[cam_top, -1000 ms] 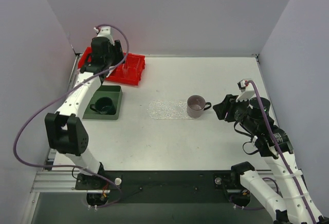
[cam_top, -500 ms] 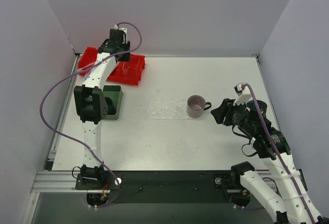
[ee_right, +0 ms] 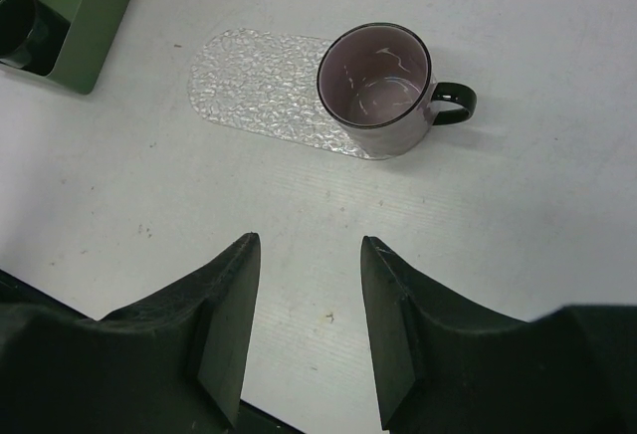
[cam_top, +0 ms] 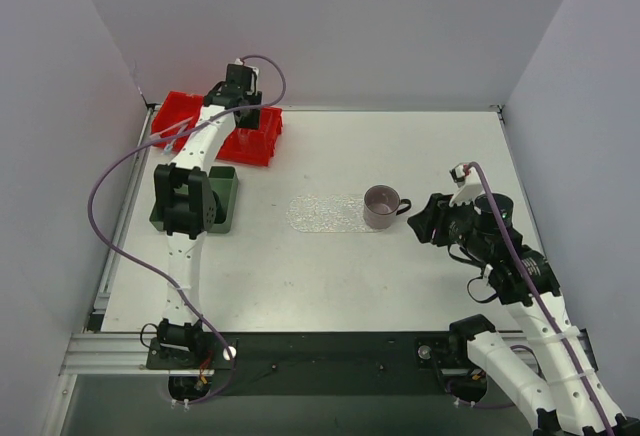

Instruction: Prepare toiletry sets of a toothbrush and toothpaste on the tray

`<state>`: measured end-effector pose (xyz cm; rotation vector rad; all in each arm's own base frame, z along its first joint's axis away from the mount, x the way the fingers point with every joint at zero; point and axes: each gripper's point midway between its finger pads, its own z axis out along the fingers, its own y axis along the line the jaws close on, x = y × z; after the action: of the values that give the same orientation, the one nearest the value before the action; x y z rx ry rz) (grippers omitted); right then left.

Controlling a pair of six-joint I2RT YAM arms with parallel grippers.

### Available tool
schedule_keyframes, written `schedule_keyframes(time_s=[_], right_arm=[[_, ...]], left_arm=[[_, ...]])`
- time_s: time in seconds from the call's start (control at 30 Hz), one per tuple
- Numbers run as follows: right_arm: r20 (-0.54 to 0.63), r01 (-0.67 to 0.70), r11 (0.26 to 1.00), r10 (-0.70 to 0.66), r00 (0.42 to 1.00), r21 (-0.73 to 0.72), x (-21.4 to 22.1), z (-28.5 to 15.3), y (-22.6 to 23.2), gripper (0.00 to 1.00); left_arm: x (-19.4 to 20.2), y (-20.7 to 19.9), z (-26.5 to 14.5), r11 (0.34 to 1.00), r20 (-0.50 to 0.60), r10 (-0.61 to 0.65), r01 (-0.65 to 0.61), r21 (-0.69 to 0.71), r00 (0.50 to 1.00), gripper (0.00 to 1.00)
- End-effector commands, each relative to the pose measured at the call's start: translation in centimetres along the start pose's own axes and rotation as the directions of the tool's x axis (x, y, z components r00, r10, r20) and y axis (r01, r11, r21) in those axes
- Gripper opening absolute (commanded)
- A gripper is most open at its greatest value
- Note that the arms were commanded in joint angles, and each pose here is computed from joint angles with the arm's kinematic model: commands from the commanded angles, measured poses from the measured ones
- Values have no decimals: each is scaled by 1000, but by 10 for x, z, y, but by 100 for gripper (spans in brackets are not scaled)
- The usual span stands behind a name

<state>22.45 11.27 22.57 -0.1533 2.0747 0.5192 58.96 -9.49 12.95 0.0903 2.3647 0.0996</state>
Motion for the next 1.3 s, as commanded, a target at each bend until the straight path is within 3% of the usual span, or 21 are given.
schedule_keyframes(time_s=[0.0,0.23,1.27], right_arm=[[-5,9,1000,-9,1000,-20,3,2,3,40],[-20,16,1000,-16,1000,-17,5,5,2,40],[-47,20,1000,-21,999,-7,12,8,-2,40]], left_arm=[[-18,11,-4,999,49,9,-6,-51,999,53],[-25,17,-8,997,89,3,4,-75,996,53],[9,17,23,997,-1,22,-22,-80,1000,40]])
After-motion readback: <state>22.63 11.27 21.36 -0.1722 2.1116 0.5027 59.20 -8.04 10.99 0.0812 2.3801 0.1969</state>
